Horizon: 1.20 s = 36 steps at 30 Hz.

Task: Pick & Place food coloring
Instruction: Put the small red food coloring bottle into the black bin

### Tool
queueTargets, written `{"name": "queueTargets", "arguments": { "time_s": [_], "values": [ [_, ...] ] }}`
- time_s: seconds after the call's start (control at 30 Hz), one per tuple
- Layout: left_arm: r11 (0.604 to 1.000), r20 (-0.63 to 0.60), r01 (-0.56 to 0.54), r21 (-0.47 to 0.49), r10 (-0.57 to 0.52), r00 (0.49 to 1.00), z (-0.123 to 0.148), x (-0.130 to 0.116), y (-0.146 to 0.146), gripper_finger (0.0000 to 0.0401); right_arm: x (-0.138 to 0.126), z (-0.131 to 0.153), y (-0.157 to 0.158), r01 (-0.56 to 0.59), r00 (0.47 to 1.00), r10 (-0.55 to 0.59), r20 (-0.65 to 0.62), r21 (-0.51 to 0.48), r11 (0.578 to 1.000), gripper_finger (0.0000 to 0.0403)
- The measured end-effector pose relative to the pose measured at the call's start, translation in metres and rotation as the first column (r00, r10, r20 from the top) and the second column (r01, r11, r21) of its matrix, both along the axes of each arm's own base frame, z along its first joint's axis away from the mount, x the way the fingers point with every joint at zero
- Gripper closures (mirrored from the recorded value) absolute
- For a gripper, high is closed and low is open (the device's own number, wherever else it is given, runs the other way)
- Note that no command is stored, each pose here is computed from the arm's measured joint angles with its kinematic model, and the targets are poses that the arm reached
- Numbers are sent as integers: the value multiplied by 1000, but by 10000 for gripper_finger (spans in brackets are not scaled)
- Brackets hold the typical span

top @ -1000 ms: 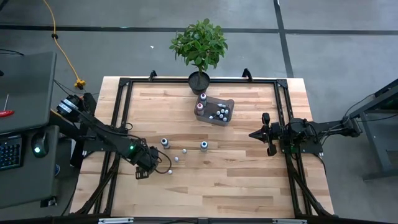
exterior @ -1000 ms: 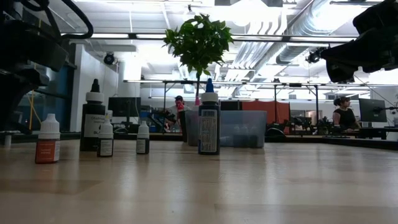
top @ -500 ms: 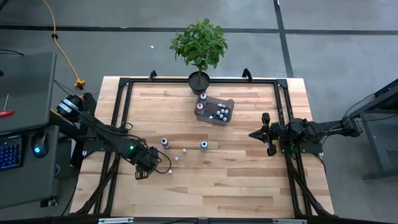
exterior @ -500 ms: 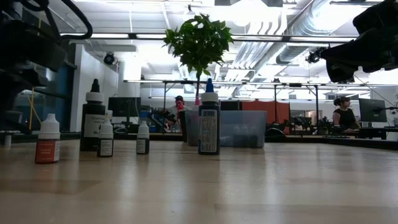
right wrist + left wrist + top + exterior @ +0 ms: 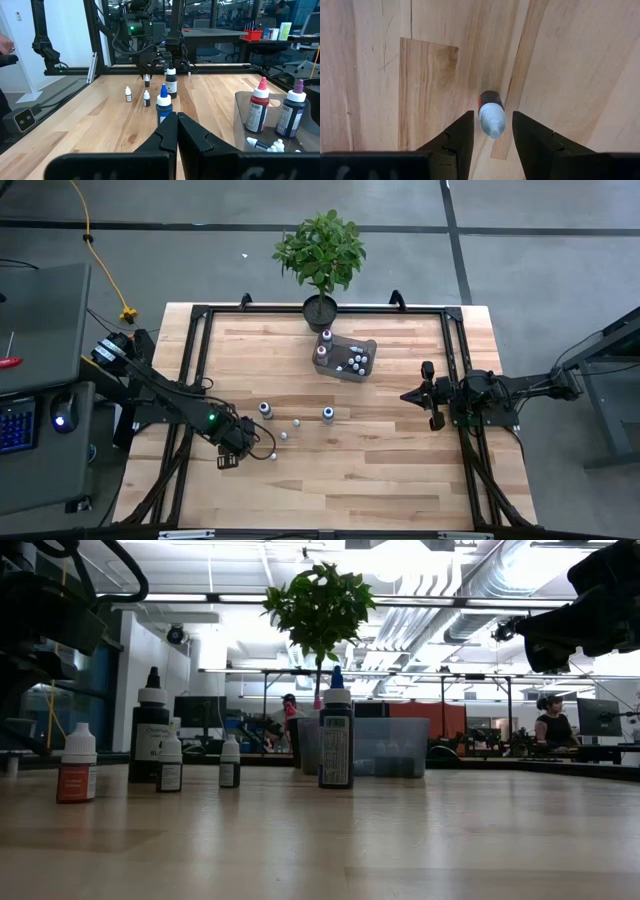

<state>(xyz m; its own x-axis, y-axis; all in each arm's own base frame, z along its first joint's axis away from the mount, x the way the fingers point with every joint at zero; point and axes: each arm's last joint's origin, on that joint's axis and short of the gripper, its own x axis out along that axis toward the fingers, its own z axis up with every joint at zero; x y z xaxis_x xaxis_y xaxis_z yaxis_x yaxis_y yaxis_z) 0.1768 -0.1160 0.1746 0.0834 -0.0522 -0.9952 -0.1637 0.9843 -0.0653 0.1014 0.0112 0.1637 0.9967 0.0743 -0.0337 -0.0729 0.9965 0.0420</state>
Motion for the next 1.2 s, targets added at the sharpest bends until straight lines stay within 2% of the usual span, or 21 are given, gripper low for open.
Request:
{"name": "queueTargets", "arguments": {
  "time_s": [0.97,1.2],
  "values": [
    [1000,-6,12,-9,-12,1000,0,0,0,273,0,0,0,-1,1000,1,1,0,1000,400],
    [1000,-5,12,-9,-12,1000,0,0,0,316,0,0,0,0,1000,0,1,0,1000,400]
  ]
}}
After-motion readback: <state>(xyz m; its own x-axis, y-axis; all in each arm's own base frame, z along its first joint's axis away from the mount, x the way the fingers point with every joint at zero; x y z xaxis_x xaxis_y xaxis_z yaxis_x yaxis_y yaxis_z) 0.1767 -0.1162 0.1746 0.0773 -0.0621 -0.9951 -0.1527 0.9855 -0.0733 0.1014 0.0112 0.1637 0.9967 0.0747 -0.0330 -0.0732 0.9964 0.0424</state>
